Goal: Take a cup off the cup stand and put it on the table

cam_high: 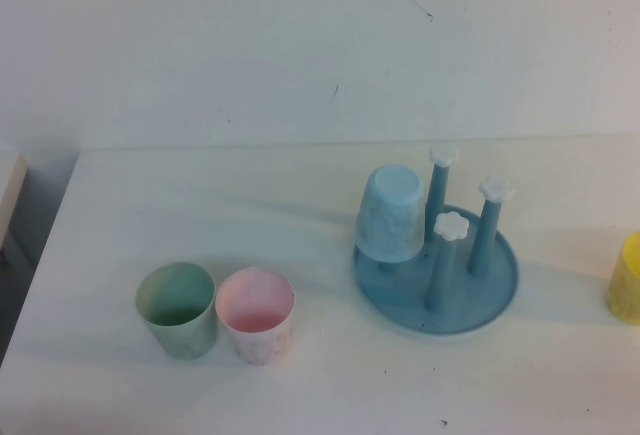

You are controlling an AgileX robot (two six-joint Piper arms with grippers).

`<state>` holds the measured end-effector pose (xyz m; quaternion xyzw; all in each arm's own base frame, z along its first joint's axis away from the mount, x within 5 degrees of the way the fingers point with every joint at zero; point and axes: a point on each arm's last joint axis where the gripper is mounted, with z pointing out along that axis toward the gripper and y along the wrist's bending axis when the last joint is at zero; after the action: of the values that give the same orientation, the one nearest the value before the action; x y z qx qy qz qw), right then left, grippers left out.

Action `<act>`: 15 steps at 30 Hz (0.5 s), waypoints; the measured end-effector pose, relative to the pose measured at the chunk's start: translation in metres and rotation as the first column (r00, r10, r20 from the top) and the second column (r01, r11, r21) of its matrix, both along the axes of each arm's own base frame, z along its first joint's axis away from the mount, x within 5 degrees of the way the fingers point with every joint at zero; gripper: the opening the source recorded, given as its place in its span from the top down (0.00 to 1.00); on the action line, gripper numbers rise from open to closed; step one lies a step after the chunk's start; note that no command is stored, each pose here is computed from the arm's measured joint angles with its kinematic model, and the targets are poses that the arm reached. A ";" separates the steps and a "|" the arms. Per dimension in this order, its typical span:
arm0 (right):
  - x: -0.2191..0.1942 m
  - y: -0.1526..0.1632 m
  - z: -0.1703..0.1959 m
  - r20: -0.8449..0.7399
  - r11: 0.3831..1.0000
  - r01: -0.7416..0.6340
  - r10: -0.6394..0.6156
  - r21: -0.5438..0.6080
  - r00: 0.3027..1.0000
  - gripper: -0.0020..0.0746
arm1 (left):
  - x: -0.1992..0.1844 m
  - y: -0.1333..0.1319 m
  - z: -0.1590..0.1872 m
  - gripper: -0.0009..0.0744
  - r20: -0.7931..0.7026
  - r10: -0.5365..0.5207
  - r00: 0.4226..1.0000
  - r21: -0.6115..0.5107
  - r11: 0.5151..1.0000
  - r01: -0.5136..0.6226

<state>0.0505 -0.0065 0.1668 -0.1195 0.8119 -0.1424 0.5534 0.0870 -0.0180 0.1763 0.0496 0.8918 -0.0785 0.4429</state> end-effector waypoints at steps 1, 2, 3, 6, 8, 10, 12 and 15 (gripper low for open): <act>0.000 0.000 0.000 0.000 1.000 0.000 0.000 0.000 1.000 0.98 | -0.002 0.001 -0.003 0.99 0.026 0.009 1.000 0.010 1.000 -0.009; 0.000 0.000 0.000 0.000 1.000 0.000 0.000 0.000 1.000 0.98 | -0.005 0.003 -0.007 0.99 0.058 0.024 0.998 0.011 1.000 -0.025; 0.000 0.000 0.000 0.000 1.000 0.000 0.000 0.000 1.000 0.98 | -0.008 0.004 -0.011 0.99 0.085 0.035 0.996 0.013 0.999 -0.036; 0.000 0.000 0.000 0.000 1.000 0.000 0.000 0.001 1.000 0.98 | -0.015 0.007 -0.007 0.99 0.225 0.068 0.972 -0.007 0.998 -0.068; 0.000 0.000 0.000 0.000 1.000 0.000 0.000 0.001 1.000 0.98 | -0.021 0.009 -0.003 0.99 0.296 0.068 0.953 0.012 0.997 -0.075; 0.000 0.000 0.000 0.000 1.000 0.000 0.000 0.001 1.000 0.98 | -0.026 0.012 -0.001 0.99 0.348 0.084 0.934 0.031 0.994 -0.101; 0.000 0.000 0.000 0.000 1.000 0.000 0.000 0.001 1.000 0.98 | -0.030 0.016 0.000 0.99 0.380 0.116 0.918 0.048 0.988 -0.145; 0.000 0.000 0.000 -0.001 1.000 0.000 0.000 0.002 1.000 0.98 | -0.033 0.020 -0.001 0.99 0.387 0.189 0.902 0.036 0.975 -0.220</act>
<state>0.0505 -0.0064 0.1667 -0.1189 0.8125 -0.1413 0.5529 0.0542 0.0022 0.1755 -0.0127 0.7912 0.0147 0.6113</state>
